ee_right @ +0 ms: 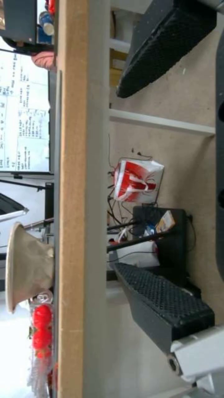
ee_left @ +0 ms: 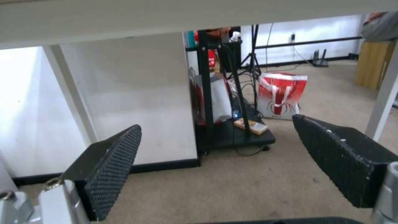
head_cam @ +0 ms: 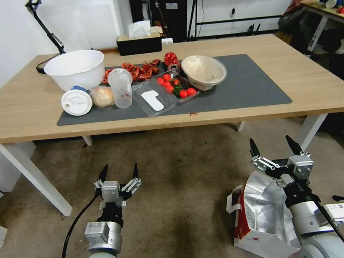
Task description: Pick up the food delivery bag from the floor and place it on the table.
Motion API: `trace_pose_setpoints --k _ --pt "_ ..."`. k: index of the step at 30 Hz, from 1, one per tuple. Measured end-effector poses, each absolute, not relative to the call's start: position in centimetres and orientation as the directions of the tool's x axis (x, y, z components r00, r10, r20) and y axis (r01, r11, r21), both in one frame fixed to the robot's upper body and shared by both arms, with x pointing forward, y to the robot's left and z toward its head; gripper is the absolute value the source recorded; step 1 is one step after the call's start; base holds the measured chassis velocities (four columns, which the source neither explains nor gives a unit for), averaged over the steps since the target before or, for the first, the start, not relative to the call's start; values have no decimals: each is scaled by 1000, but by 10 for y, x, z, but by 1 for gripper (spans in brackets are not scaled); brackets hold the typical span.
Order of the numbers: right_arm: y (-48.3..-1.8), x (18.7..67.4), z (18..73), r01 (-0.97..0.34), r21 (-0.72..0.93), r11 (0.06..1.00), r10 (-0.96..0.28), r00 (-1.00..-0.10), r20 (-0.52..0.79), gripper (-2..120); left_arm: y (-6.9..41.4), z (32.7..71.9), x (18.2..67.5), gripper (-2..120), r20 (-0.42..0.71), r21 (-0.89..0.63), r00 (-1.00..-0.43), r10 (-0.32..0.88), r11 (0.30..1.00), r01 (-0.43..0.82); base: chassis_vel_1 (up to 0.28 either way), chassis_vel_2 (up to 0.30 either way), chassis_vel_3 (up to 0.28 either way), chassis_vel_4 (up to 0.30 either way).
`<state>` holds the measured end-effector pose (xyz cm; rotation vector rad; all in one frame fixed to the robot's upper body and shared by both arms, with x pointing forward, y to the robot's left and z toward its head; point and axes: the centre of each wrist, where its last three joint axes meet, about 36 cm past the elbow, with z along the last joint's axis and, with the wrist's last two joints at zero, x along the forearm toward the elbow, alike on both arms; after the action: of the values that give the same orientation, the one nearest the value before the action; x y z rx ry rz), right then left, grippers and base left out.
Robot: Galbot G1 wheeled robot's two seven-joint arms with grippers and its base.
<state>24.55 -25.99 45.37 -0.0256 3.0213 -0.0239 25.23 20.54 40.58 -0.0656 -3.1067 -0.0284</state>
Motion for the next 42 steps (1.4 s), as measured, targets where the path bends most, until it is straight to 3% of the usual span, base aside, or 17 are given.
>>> trace_pose_setpoints --k 42 --pt "-262 246 449 -7 -18 1000 -9 -993 -117 100 205 396 252 93 33 23 -998 47 999 48 0 0 0 0"
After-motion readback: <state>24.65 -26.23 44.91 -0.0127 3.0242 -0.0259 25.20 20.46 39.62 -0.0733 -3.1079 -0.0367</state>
